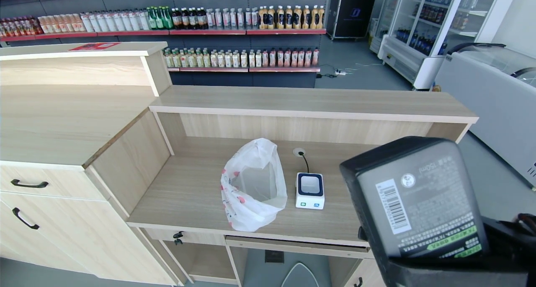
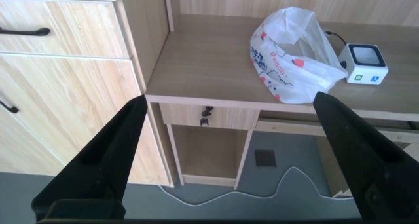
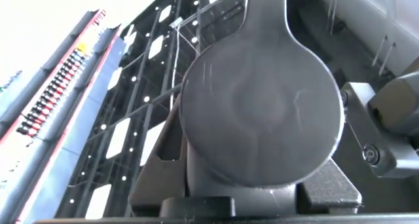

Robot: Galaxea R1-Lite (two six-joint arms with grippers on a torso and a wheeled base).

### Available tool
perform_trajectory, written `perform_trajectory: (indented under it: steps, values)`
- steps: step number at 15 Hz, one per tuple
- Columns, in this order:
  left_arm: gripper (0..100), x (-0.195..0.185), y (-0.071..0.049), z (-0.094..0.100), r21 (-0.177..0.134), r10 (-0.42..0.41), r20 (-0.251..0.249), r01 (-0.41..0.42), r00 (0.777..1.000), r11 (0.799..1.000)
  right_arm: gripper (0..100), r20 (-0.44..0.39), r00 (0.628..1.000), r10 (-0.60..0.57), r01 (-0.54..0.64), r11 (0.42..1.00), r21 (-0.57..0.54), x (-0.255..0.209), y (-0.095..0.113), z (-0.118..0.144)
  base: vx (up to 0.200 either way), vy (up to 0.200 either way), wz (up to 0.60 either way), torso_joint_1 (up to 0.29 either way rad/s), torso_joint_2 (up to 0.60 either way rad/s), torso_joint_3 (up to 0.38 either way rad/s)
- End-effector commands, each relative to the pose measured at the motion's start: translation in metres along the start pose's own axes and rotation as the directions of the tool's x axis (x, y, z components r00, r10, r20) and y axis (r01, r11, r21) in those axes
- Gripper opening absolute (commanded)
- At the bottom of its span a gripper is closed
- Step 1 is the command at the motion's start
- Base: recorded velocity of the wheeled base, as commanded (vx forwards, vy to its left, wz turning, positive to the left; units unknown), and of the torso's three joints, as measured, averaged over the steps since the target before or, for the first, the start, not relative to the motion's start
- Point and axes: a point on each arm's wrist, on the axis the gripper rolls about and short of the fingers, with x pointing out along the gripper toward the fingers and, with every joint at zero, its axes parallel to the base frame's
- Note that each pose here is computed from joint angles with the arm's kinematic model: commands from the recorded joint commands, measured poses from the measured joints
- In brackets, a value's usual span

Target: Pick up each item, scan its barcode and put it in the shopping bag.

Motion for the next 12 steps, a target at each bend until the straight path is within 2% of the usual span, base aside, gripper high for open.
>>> perform_trajectory:
  steps: [1,3,9,12]
  values:
    - [100,0.0001,0.0,0.0,0.0,0.0,-0.001,0.0,1.0,1.0,0,-0.002,1.0,-0.004,0.004,1.0,0.008,-0.0011,-0.0013,-0.0003,0.0,0.0,0.0,0.0,0.0,0.0]
    - [100,0.0001,0.0,0.0,-0.002,0.0,-0.001,0.0,1.0,1.0,0,-0.016,1.0,-0.005,0.006,0.999,0.038,-0.0037,-0.0044,-0.0029,0.0,0.0,0.0,0.0,0.0,0.0]
    - [100,0.0001,0.0,0.0,-0.002,0.0,-0.001,0.0,1.0,1.0,0,0.034,0.999,0.021,-0.024,0.996,0.085,-0.0072,-0.0051,0.0028,0.0,0.0,0.0,0.0,0.0,0.0]
    - [100,0.0001,0.0,0.0,0.0,0.0,-0.001,0.0,1.0,1.0,0,0.029,0.999,0.02,-0.022,0.996,0.081,-0.0088,-0.0067,0.0021,0.0,0.0,0.0,0.0,0.0,0.0]
